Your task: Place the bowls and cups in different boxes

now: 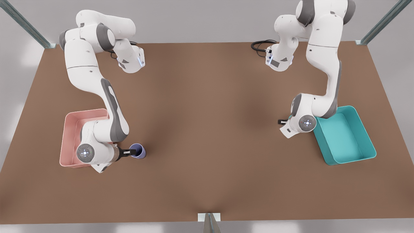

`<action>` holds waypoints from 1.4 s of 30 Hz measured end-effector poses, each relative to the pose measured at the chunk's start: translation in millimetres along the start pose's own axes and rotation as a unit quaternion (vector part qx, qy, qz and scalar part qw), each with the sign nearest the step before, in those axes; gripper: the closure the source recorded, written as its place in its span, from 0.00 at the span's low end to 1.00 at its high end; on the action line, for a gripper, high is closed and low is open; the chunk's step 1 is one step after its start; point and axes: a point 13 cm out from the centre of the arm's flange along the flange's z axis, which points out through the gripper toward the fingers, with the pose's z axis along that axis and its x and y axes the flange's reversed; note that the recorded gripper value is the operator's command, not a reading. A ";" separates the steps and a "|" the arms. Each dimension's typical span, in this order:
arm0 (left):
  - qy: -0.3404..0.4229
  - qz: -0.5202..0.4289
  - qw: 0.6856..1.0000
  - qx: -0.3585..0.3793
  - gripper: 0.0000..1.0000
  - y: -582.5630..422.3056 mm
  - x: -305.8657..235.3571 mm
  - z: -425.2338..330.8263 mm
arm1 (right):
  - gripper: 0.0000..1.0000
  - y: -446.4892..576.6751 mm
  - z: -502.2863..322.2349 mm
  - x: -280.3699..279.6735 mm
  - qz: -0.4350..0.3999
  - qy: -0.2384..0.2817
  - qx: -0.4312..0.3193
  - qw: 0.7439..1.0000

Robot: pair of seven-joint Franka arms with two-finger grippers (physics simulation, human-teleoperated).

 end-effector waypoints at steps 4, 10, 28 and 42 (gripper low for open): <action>-0.009 0.003 1.000 -0.004 0.00 2.9 -6.5 17.6 | 0.00 -2.0 16.1 4.0 0.002 0.001 0.001 1.000; 0.002 0.007 1.000 -0.010 0.00 7.4 -0.5 46.5 | 0.00 -5.0 41.5 5.4 0.005 0.011 0.000 1.000; -0.111 -0.051 0.992 -0.013 0.79 40.4 -52.3 -128.8 | 0.79 -45.3 -68.1 6.1 0.020 -0.055 -0.011 0.998; 0.006 -0.217 0.976 0.028 0.79 248.8 -19.8 -3.8 | 0.79 -243.7 -41.7 69.1 0.038 0.014 -0.010 0.999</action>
